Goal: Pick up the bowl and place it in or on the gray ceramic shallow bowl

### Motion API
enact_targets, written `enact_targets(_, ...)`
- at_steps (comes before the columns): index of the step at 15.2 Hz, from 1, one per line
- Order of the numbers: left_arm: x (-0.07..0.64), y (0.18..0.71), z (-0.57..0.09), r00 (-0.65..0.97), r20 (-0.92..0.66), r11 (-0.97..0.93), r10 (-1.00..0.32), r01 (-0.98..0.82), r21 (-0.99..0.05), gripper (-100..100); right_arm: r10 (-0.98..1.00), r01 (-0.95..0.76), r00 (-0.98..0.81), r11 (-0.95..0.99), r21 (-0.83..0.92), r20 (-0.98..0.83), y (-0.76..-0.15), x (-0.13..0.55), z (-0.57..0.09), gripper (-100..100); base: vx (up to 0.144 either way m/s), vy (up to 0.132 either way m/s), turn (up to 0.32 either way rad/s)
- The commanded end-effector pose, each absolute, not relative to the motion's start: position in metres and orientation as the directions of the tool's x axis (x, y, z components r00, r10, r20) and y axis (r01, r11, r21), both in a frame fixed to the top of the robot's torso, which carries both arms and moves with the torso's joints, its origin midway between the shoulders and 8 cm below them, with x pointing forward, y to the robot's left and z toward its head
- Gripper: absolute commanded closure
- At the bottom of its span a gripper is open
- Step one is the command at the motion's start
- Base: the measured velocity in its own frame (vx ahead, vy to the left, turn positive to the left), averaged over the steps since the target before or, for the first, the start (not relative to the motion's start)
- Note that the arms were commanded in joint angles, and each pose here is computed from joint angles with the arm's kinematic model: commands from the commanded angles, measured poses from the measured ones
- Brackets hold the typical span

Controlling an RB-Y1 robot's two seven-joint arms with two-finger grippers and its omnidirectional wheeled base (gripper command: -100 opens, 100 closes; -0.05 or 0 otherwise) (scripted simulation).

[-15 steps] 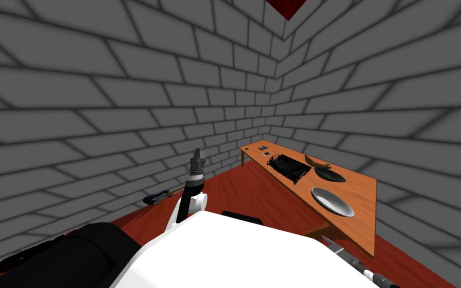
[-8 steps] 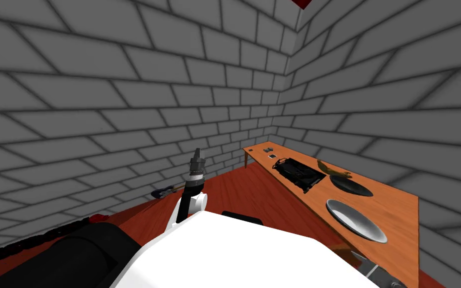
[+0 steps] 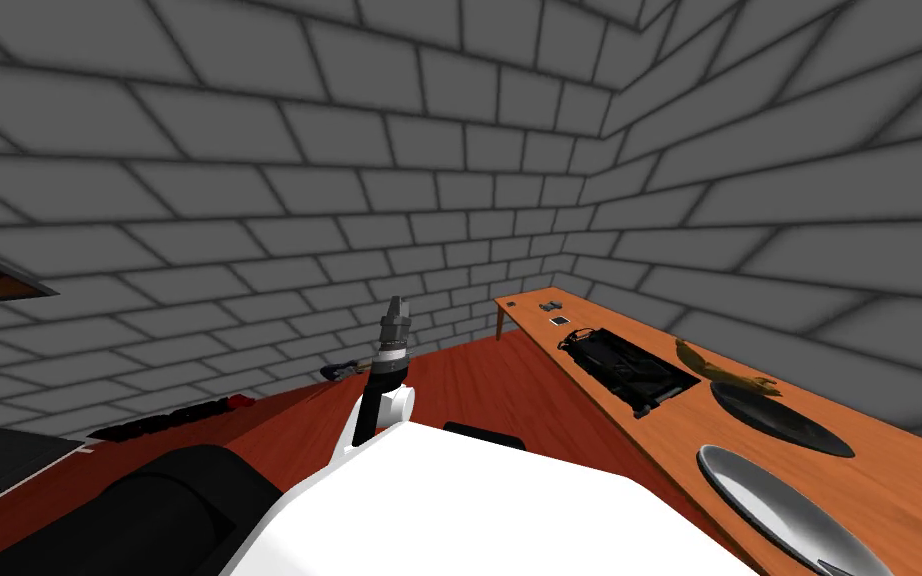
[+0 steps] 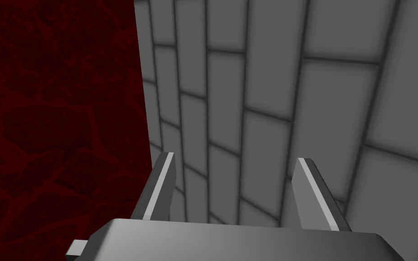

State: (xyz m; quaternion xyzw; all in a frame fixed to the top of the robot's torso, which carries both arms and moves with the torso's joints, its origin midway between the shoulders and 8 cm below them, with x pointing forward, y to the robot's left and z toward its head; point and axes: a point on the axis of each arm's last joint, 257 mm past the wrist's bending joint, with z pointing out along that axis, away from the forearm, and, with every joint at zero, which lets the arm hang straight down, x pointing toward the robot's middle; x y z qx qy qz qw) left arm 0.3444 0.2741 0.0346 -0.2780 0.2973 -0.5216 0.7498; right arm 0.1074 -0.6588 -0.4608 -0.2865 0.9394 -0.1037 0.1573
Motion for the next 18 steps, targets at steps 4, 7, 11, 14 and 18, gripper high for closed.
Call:
enact_targets(4,0.344,0.274,0.035,0.279,-0.156,0.301,-0.948,0.617,-0.727,0,-0.593,-0.535,-0.788,0.792,-0.293,-0.164,-0.674,0.083,-0.465,-100,0.098,-0.123,0.21)
enact_targets(7,0.344,0.274,0.035,0.279,-0.156,0.301,-0.948,0.617,-0.727,0,-0.591,-0.533,-0.79,0.793,-0.295,-0.164,-0.669,0.082,-0.474,-100,-0.004,-0.039,0.052)
enact_targets(11,0.344,0.274,0.035,0.279,-0.156,0.301,-0.948,0.617,-0.727,0,-0.591,-0.531,-0.79,0.793,-0.297,-0.163,-0.669,0.082,-0.475,100,0.0,-0.004,0.001)
enact_targets(14,0.344,0.274,0.035,0.279,-0.156,0.301,-0.948,0.617,-0.727,0,-0.576,-0.52,-0.802,0.803,-0.292,-0.155,-0.68,0.077,-0.463,100,0.002,-0.023,0.047)
enact_targets(18,0.344,0.274,0.035,0.279,-0.156,0.301,-0.948,0.617,-0.727,0,-0.549,-0.497,-0.823,0.82,-0.284,-0.146,-0.697,0.071,-0.446,100,-0.011,-0.168,0.18)
